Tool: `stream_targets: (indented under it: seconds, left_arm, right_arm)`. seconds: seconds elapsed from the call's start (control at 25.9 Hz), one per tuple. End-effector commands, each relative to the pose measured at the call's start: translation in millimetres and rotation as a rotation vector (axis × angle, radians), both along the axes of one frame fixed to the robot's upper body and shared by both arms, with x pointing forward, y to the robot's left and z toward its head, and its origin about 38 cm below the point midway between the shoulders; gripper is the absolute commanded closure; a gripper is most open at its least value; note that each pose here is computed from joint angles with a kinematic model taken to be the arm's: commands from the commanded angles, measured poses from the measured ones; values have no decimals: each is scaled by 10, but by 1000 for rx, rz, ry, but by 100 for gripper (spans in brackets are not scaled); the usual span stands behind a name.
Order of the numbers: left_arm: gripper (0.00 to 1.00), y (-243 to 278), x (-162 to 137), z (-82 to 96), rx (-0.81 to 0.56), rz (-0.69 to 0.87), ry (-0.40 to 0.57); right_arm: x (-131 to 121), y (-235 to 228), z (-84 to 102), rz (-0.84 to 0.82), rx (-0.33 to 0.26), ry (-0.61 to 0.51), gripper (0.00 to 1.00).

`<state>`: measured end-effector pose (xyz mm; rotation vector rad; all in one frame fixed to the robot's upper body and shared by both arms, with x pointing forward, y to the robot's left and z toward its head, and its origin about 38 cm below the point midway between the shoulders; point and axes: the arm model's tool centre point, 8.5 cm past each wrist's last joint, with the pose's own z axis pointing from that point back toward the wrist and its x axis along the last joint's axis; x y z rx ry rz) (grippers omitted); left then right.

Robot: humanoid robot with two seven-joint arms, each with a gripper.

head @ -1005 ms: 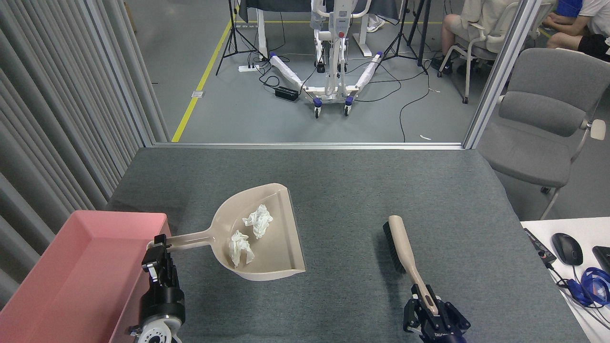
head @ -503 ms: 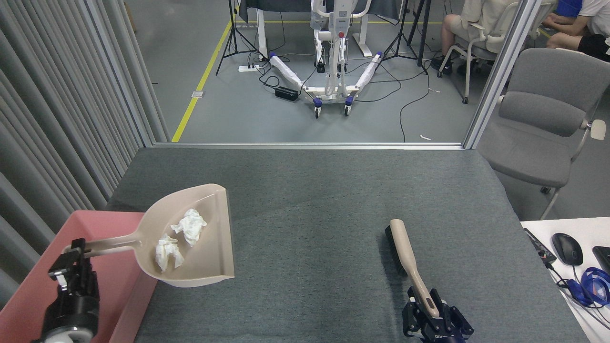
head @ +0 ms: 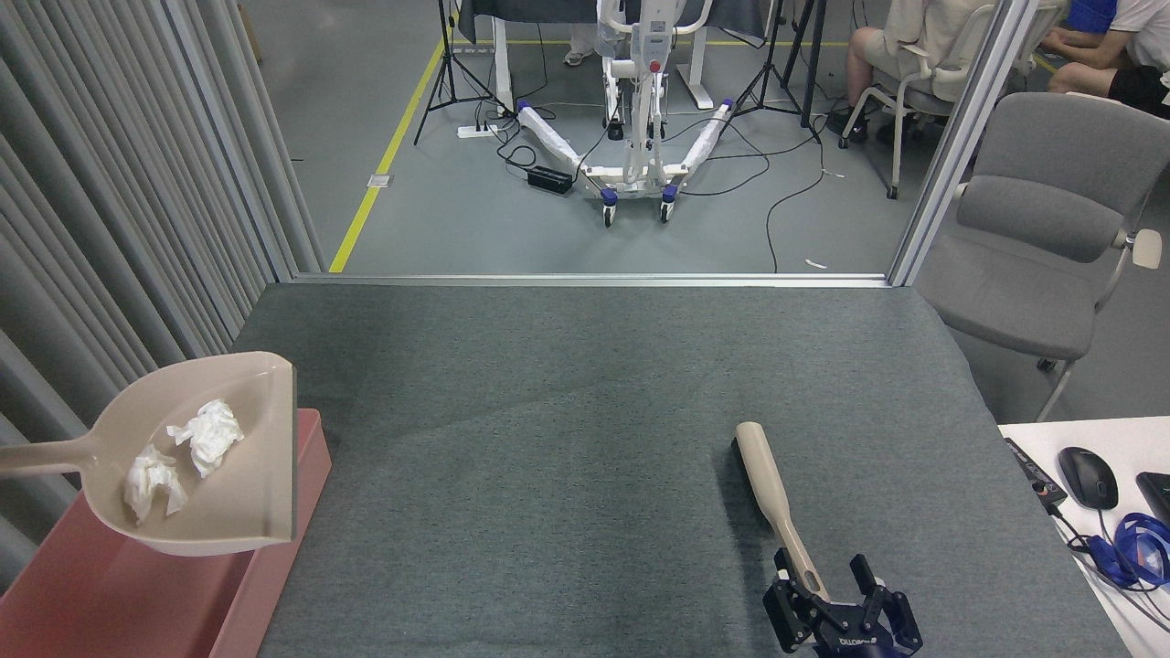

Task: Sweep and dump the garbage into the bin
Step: 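Lift the dustpan with the left gripper over the pink bin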

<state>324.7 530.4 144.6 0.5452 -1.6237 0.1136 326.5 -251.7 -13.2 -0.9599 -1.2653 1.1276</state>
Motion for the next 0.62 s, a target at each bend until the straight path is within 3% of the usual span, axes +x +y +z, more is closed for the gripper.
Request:
stream_targets:
  seconds: [0.0, 0.08, 0.27, 0.58]
  left_arm:
    - [100, 386, -134, -69, 52, 78, 17]
    - [100, 570, -174, -22, 96, 104, 22]
    - [100, 757, -117, 329, 284, 91, 29]
    - [100, 852, -3, 505, 557, 89, 101]
  right_arm:
    - [8, 8, 81, 1, 2, -38, 4]
    - [11, 30, 146, 6, 6, -58, 4]
    - [-14, 10, 230, 4, 7, -82, 4]
    - [-47, -106, 374, -13, -5, -120, 4]
